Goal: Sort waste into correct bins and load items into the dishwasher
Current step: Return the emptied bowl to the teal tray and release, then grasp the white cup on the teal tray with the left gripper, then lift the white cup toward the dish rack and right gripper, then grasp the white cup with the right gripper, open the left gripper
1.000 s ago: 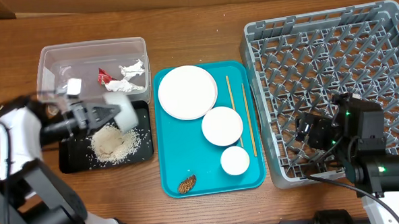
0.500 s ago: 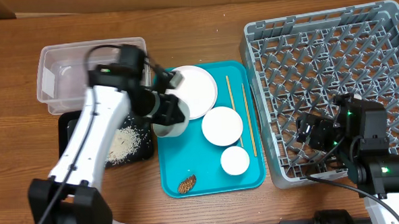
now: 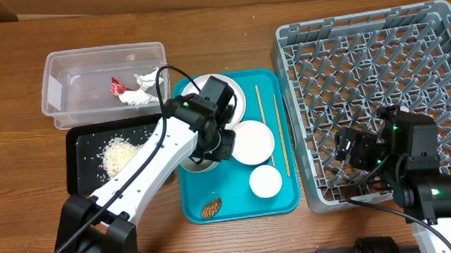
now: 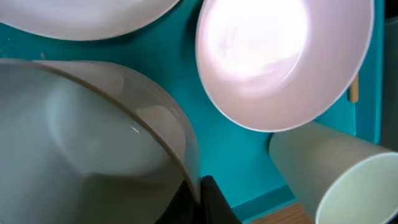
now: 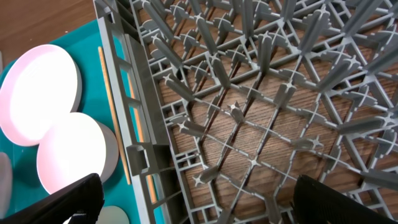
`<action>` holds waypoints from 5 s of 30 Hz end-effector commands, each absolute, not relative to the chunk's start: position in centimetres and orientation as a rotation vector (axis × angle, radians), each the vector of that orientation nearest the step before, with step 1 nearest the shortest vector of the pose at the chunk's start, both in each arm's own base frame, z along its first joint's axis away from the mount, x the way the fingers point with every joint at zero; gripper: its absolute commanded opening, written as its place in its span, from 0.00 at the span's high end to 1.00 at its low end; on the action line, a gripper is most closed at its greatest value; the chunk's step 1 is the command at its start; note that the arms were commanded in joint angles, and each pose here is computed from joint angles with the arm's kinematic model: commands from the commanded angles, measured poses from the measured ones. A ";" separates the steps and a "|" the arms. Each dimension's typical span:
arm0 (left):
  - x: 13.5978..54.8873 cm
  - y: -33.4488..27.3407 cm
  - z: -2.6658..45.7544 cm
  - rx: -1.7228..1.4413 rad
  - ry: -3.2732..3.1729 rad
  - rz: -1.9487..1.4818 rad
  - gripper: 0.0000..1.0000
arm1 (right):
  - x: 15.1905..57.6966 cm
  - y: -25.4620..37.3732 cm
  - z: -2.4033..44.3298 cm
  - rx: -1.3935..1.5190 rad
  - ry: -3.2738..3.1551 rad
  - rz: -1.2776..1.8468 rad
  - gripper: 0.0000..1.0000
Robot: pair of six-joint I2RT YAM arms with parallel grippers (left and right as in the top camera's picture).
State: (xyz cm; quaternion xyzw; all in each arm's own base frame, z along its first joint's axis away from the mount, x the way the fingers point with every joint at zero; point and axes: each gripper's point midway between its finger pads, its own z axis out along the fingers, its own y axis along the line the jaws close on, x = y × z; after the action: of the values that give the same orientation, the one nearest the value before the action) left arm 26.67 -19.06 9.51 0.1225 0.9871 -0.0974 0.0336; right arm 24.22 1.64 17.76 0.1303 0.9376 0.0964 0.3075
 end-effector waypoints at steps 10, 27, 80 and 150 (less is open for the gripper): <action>26.9 -19.7 8.7 0.338 3.024 -0.350 0.83 | 24.7 1.4 19.2 0.336 2.439 0.244 0.00; 24.4 -28.2 14.0 0.816 2.819 -0.711 0.38 | 24.7 1.4 19.2 0.336 2.438 0.244 0.00; 25.4 -25.4 12.9 0.597 2.909 -0.589 0.96 | 24.7 -0.1 19.2 0.453 2.417 0.168 0.00; 28.7 -31.9 31.4 0.705 2.183 -1.955 0.96 | 24.9 13.7 33.7 -0.931 1.474 1.351 0.18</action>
State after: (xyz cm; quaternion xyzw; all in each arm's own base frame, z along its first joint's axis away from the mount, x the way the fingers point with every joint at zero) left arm 28.77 -31.50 31.20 0.2341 0.7232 -0.6461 0.0689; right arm 25.37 13.69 32.75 -0.3609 0.6096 0.5432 0.4505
